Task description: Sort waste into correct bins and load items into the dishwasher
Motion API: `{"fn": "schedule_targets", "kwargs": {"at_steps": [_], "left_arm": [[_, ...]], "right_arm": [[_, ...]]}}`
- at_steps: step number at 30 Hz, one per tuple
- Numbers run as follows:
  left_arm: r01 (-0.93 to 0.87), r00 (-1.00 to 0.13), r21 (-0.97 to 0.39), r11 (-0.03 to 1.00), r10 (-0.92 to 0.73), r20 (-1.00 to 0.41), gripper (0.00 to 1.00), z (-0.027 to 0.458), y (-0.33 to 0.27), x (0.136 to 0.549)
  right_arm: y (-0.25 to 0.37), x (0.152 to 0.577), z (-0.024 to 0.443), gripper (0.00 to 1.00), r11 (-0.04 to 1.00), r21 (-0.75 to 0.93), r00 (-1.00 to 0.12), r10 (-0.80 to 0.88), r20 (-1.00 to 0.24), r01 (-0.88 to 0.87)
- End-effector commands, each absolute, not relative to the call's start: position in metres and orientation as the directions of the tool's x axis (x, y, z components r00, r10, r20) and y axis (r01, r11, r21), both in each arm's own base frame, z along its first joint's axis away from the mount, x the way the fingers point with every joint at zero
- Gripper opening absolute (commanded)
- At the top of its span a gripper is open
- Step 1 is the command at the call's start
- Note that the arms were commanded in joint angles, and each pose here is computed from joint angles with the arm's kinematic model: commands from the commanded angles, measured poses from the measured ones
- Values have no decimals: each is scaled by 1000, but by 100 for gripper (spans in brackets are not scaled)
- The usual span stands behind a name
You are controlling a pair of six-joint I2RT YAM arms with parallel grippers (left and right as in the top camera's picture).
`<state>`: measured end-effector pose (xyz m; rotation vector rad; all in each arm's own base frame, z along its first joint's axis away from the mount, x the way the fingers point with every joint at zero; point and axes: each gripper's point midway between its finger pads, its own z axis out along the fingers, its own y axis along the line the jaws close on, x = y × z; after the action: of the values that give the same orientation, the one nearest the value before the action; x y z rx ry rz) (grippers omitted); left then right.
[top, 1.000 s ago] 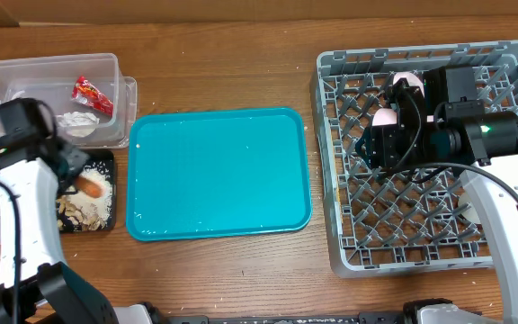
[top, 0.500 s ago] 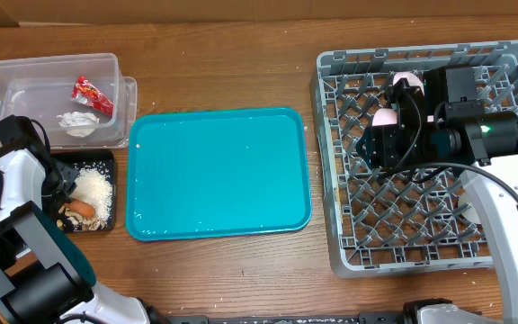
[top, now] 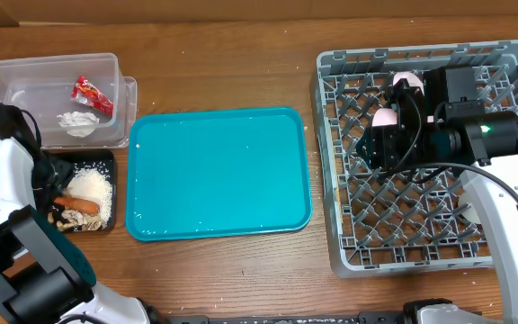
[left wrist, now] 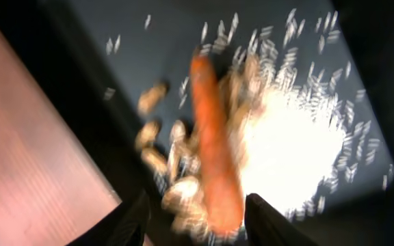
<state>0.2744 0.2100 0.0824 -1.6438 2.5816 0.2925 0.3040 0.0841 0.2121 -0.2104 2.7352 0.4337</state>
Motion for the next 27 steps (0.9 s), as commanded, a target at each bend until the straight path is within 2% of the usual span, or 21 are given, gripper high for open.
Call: {"fn": "schedule_targets", "kwargs": {"at_steps": [1, 3, 8, 9, 14, 17, 24, 27], "left_arm": [[-900, -434, 76, 429, -898, -75, 40, 101, 190, 268], [-894, -436, 108, 434, -900, 12, 21, 100, 176, 251], [-891, -416, 158, 427, -904, 95, 18, 93, 163, 224], [-894, -409, 160, 419, -908, 97, 5, 92, 163, 219], [-935, -310, 156, 319, -947, 81, 5, 81, 168, 191], [-964, -216, 149, 222, -975, 58, 5, 74, 176, 172], [-984, -45, 171, 40, -999, -29, 4, 59, 201, 148], [-985, -15, 175, 3, -998, -66, 4, 49, 205, 146]], "right_arm": [[84, 307, 215, 75, 943, 263, -919, -90, -385, -202], [84, 307, 215, 75, 943, 264, -919, -90, -384, -202], [84, 307, 215, 75, 943, 263, -919, -90, -383, -202], [84, 306, 215, 75, 943, 263, -920, -90, -382, -201], [84, 306, 215, 74, 944, 264, -921, -90, -379, -200], [84, 306, 215, 74, 943, 264, -921, -90, -379, -201], [84, 306, 215, 75, 943, 264, -920, -90, -382, -201], [84, 306, 215, 74, 943, 264, -920, -90, -381, -201]]}}
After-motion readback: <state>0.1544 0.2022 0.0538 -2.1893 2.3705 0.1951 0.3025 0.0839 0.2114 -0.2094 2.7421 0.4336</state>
